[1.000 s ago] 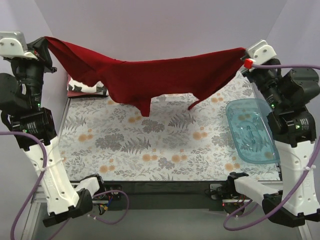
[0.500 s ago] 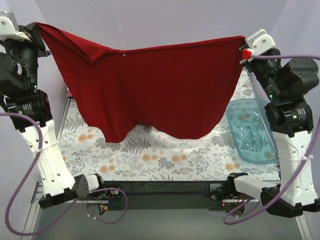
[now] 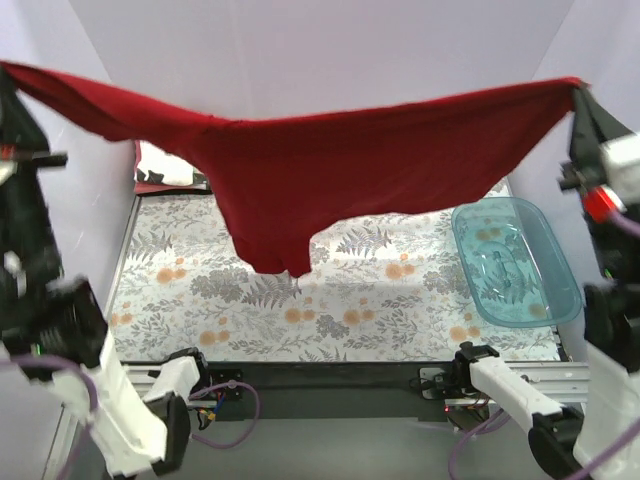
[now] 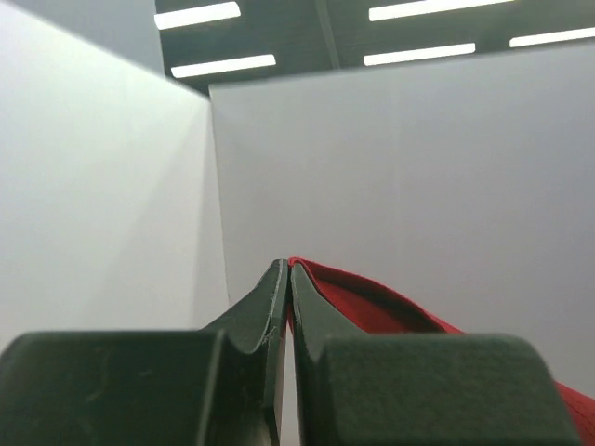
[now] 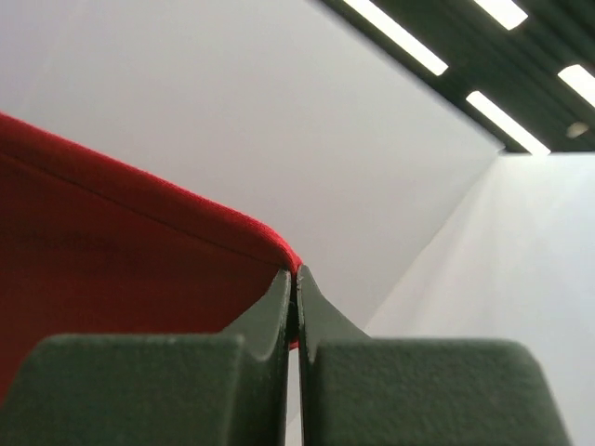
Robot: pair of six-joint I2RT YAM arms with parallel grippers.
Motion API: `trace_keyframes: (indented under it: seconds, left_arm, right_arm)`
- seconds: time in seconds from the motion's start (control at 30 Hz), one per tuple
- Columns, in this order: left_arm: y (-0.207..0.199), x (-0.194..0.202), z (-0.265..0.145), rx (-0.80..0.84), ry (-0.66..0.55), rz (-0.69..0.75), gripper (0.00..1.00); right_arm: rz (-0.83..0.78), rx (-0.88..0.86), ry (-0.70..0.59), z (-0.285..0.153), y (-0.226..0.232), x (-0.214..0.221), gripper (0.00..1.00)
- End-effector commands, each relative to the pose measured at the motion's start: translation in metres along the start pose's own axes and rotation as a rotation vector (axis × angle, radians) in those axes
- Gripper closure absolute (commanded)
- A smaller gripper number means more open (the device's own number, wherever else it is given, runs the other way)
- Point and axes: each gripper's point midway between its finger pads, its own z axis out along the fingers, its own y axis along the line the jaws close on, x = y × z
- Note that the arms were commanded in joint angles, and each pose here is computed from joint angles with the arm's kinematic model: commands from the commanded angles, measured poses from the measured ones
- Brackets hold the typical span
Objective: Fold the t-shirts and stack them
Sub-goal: Flatten the tshirt out
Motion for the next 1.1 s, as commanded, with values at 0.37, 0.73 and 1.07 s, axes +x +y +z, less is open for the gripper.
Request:
trace_keyframes:
  seconds: [0.37, 0.73, 1.07]
  left_arm:
    - [0.026, -0.163, -0.093, -0.219, -0.344, 0.251, 1.00]
    - [0.000, 0.029, -0.048, 0.028, 0.034, 0.215, 1.00]
    - [-0.042, 0.311, -0.089, 0.289, 0.592, -0.024, 1.00]
  right_arm:
    - [-0.089, 0.291, -0.299, -0.083, -0.078, -0.111, 0.99]
    - [-0.148, 0.058, -0.096, 0.001, 0.018, 0.028, 0.99]
    - [-0.104, -0.286, 0.185, 0.009, 0.180, 0.235, 0.99]
